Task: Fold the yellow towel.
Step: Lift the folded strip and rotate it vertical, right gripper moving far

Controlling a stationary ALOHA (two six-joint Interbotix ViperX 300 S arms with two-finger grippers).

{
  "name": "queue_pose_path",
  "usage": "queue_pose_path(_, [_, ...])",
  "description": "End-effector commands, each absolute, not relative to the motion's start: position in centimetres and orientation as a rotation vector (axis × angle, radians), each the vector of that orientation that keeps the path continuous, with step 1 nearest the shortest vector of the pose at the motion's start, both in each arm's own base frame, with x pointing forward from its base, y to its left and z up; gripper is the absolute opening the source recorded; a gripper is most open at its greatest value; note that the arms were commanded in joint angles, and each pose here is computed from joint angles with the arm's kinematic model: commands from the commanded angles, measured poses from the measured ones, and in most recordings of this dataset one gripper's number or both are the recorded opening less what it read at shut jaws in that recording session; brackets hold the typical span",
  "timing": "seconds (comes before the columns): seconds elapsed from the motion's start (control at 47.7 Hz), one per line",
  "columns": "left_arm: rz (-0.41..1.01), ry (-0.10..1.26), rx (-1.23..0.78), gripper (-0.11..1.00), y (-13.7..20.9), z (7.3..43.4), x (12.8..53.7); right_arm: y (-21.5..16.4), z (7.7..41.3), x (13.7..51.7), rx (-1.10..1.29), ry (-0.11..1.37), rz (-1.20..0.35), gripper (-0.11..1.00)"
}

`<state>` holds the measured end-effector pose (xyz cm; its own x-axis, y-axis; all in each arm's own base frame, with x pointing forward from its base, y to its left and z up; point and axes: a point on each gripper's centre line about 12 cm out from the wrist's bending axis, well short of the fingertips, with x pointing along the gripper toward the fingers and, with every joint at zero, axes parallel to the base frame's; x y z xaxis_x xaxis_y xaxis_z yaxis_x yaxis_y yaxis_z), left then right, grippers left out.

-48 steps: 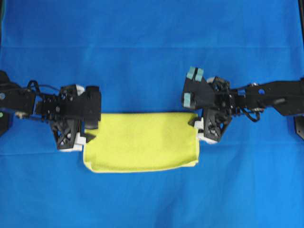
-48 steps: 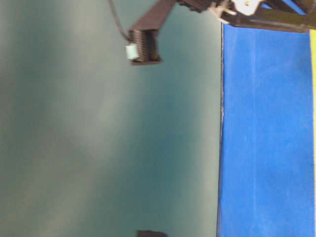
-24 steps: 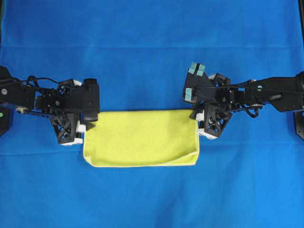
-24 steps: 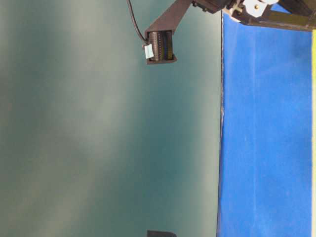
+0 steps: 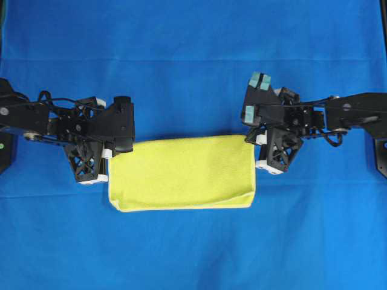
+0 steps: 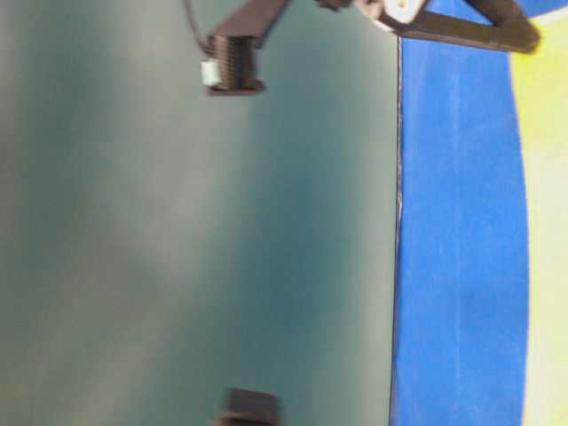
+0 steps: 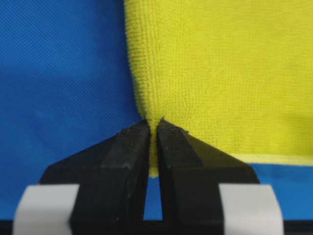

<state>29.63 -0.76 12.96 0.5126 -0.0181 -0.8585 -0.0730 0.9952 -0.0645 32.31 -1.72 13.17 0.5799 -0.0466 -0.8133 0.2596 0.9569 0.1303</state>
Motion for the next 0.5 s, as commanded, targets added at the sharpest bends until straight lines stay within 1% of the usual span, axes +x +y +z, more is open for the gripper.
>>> queue_pose_path(0.0, [0.022,0.984,-0.1,0.02,-1.1,15.9,30.3,-1.8,16.0,32.4,0.244,0.889,-0.181,0.03])
queue_pose_path(0.293, [-0.003,0.936,-0.094,0.02,-1.7,21.2,29.7,-1.0,21.5,31.0,0.226,0.839,-0.163,0.03])
queue_pose_path(0.377, [-0.005,0.915,-0.092,0.02,-1.7,21.9,29.5,-0.7,22.3,30.7,0.222,0.817,-0.15,0.03])
queue_pose_path(0.482, [-0.004,0.916,-0.093,0.02,-1.7,21.7,29.3,-0.6,22.3,30.5,0.225,0.813,-0.148,0.03])
